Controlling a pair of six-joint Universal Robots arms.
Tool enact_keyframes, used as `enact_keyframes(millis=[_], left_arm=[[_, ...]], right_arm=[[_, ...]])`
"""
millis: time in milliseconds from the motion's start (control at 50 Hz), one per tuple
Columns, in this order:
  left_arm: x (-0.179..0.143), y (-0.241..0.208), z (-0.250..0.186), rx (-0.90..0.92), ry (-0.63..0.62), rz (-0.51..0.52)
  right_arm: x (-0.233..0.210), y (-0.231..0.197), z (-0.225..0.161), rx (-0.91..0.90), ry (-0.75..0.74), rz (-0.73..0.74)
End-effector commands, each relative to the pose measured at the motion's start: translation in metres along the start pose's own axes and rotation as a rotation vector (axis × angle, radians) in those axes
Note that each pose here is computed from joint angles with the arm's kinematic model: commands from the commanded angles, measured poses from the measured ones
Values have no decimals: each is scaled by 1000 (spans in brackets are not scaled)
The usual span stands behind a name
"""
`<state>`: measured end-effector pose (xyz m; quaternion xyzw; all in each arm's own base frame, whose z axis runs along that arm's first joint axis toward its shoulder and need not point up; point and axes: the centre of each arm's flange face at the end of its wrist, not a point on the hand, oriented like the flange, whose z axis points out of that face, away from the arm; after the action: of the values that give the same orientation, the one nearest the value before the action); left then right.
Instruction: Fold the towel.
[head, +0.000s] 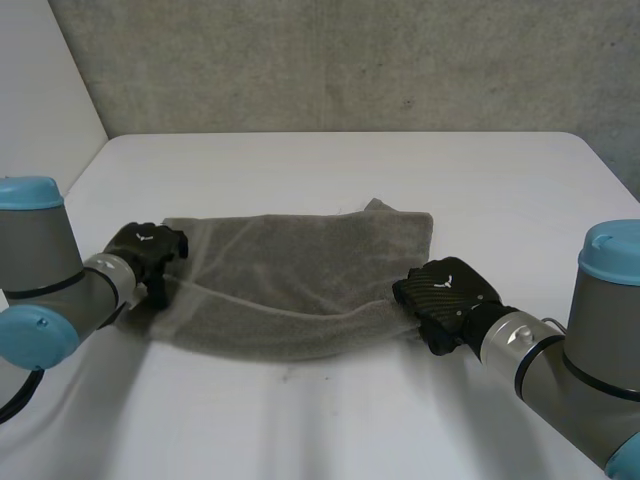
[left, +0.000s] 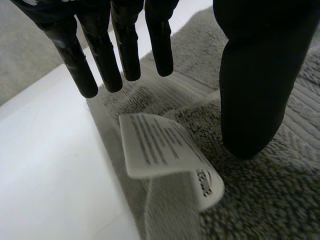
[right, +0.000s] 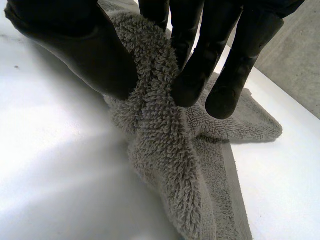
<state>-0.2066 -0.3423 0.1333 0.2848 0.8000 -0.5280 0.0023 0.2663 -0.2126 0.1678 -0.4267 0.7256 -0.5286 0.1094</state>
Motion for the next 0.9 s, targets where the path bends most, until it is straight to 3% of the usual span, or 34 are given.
enact_keyframes(millis=[20,640,900], left_arm=[[3,4,0,-24,16,-7],[8,7,-8,-49,28,60],[-2,-28,-48,52,-25,54]], right_arm=[[0,3,3,-3,-2,-4],[-1,8,5,-23,-2,-33],[1,4,3,-12,6,-39]])
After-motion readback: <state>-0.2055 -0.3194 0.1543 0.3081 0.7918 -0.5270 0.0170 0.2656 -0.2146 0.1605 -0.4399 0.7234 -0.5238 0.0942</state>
